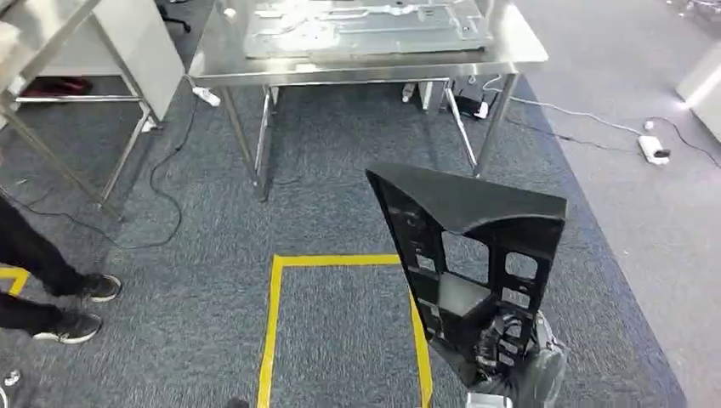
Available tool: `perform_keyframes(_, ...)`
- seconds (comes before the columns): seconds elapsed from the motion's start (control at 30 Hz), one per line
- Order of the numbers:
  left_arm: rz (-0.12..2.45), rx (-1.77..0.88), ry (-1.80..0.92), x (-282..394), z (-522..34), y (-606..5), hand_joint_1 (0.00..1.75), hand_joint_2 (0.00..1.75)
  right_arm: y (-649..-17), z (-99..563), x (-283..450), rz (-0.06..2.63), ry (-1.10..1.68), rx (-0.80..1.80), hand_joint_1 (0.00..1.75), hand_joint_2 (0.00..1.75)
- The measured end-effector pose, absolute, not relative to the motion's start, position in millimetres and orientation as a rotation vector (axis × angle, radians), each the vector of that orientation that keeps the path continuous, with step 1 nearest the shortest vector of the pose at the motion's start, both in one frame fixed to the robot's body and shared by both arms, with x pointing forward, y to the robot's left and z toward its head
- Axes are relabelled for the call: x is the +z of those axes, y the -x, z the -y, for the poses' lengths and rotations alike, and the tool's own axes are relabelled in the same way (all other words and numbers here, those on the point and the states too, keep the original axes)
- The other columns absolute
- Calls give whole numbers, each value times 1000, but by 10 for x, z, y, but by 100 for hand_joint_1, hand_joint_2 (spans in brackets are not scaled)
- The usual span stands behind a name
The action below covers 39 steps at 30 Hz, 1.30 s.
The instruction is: Take the parts from the cabinet and place them on the table.
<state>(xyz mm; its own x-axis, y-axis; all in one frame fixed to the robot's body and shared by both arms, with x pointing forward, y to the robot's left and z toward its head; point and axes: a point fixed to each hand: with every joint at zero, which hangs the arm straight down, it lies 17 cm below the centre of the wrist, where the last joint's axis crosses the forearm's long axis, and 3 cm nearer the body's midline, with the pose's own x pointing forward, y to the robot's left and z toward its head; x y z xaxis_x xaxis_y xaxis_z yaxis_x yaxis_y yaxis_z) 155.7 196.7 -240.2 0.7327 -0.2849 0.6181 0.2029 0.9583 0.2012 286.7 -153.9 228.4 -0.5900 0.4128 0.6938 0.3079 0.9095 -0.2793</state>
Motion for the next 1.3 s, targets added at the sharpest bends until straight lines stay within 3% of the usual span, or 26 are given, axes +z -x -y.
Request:
perform_keyframes(0.3,701,-277,-98,-2406,-1950,-1525,0,175,-2864,1392,2179,2244,545,288,175,175)
perform_keyframes(1.3,708,-290,-80,-2406,-1949,-1506,0,175,-2889,1349,2165,2257,525,291,175,175)
